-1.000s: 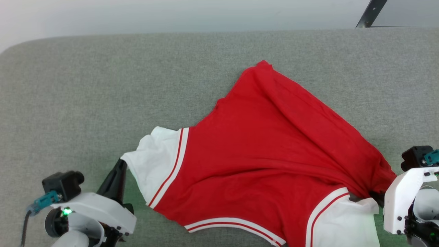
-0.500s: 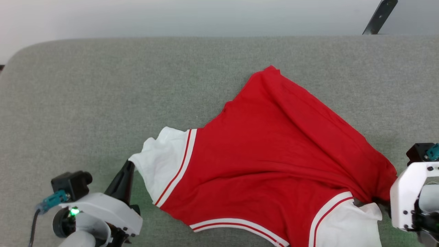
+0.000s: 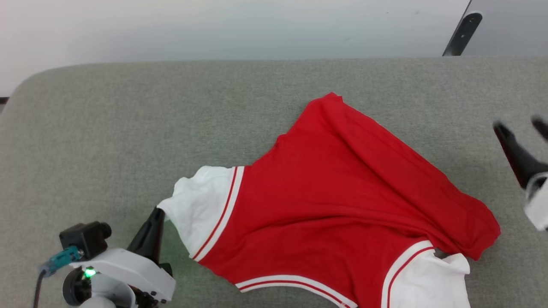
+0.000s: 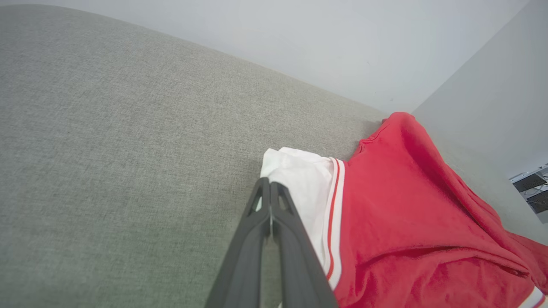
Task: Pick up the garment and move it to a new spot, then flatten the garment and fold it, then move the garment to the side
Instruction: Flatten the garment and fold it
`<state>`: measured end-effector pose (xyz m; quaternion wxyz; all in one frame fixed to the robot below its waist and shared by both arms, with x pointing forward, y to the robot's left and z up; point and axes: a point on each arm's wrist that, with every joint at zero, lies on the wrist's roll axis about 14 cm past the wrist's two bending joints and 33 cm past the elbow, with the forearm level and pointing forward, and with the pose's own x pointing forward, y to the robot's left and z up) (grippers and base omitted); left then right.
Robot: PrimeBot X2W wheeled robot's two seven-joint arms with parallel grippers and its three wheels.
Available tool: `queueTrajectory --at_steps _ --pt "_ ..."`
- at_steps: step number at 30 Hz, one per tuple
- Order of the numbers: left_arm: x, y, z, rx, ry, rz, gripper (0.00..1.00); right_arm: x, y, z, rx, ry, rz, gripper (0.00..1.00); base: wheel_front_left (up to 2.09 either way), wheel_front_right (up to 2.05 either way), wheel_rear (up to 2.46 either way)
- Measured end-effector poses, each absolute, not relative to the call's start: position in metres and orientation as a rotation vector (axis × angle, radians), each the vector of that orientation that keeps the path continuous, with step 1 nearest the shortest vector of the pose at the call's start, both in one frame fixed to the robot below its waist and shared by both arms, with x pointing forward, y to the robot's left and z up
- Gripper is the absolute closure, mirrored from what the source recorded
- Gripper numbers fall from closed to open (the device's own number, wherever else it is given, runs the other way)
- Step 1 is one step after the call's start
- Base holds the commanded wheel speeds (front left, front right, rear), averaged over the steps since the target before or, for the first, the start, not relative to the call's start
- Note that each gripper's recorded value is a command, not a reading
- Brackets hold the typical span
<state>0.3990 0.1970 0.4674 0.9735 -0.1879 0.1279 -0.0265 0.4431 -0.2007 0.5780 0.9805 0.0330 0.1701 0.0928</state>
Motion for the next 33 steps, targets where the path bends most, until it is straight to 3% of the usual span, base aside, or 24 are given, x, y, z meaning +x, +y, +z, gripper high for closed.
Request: queueTrajectory --at_steps 7,13,22,28,33 --pt "0.396 0.197 0.468 -0.383 0.259 -0.051 1.00 0.468 -0.161 0.601 0.034 0.019 0.299 0.00 0.00 0.00 0.00" --pt "0.398 0.194 0.469 -0.388 0.258 -0.057 1.00 0.506 -0.125 0.588 -0.013 0.004 0.390 0.00 0.00 0.00 0.00" --pt "0.410 0.181 0.470 -0.406 0.246 -0.092 1.00 0.578 -0.091 0.532 -0.101 0.430 0.465 0.00 0.00 0.00 0.00" --pt "0.413 0.177 0.460 -0.426 0.263 -0.088 1.00 0.586 -0.067 0.482 -0.135 0.798 0.516 0.00 0.00 0.00 0.00" --pt "0.412 0.185 0.450 -0.435 0.277 -0.055 1.00 0.585 -0.054 0.450 -0.192 1.005 0.530 0.00 0.00 0.00 0.00"
